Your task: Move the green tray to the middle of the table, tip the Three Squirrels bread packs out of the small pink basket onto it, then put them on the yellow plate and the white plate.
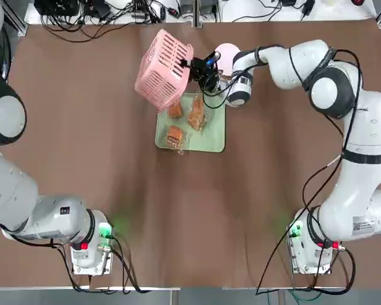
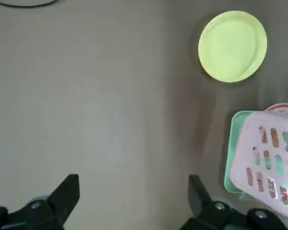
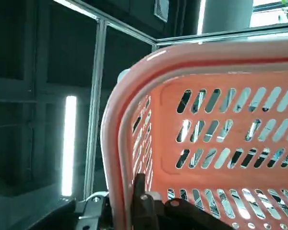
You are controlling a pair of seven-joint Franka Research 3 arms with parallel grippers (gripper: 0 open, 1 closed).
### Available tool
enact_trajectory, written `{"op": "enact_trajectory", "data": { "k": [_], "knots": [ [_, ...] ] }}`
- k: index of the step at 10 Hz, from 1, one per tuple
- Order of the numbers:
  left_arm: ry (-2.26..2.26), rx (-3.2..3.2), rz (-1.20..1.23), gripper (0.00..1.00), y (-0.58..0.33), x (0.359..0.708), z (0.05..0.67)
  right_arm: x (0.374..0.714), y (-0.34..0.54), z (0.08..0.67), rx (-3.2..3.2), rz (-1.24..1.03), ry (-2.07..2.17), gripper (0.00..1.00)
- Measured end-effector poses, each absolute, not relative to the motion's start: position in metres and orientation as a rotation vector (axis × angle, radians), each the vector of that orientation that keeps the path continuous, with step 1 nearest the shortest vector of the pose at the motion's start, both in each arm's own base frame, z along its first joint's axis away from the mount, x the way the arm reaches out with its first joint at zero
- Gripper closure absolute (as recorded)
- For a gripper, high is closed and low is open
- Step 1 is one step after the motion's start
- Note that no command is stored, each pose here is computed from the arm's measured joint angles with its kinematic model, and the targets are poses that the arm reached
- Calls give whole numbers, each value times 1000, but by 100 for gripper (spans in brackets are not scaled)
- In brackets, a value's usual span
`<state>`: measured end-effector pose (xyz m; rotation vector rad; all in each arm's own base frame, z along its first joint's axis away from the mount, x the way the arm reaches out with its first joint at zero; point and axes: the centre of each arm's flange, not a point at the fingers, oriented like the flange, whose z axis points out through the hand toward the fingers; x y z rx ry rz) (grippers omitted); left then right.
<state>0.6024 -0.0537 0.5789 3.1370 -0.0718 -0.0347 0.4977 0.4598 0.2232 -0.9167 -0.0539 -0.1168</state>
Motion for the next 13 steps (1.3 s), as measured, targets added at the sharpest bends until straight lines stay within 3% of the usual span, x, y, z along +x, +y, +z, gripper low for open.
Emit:
{"op": "enact_trajectory", "data": {
  "k": [4,7,13],
  "knots": [
    [-109,3111,-162,0,-69,618,530,523,455,278,-1058,-57,-28,93],
    [-169,3083,-186,0,-96,626,504,541,447,358,-1207,-11,37,93],
    [-34,3060,-176,0,-106,628,503,550,401,451,-1507,38,51,93]
  ]
}}
